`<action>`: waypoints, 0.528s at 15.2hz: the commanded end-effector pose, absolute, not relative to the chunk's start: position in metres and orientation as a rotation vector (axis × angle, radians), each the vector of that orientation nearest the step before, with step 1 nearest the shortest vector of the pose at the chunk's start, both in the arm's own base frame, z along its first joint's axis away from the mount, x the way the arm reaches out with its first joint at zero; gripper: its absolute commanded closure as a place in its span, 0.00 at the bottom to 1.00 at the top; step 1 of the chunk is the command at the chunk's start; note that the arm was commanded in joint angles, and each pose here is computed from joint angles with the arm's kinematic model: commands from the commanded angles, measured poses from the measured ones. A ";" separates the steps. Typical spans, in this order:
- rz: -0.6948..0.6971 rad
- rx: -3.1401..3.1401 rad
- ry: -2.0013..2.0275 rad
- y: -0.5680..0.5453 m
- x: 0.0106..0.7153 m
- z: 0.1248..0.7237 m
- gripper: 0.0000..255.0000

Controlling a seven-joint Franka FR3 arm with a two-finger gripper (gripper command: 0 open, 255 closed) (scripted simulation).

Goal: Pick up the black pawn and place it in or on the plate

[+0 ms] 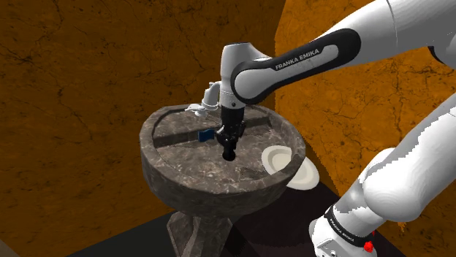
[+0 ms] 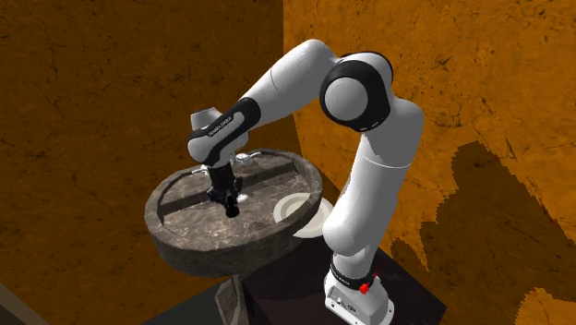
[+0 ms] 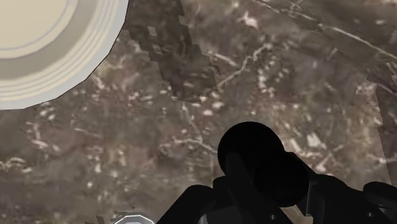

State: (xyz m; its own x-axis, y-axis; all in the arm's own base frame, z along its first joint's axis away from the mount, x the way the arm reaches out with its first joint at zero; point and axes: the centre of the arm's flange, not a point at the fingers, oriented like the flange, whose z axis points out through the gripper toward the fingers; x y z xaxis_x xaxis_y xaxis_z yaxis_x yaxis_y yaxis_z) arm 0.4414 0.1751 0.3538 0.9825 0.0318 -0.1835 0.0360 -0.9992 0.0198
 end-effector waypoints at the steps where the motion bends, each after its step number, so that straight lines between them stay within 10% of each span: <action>1: -0.287 3.105 0.053 0.175 0.441 0.365 1.00; 8: -0.287 3.105 0.053 0.164 0.434 0.394 1.00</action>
State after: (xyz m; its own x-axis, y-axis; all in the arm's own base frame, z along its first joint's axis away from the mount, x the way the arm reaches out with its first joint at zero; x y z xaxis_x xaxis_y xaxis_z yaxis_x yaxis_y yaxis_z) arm 0.4373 0.1702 0.3922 0.9825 0.0316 -0.1837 0.0358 -0.9992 0.0199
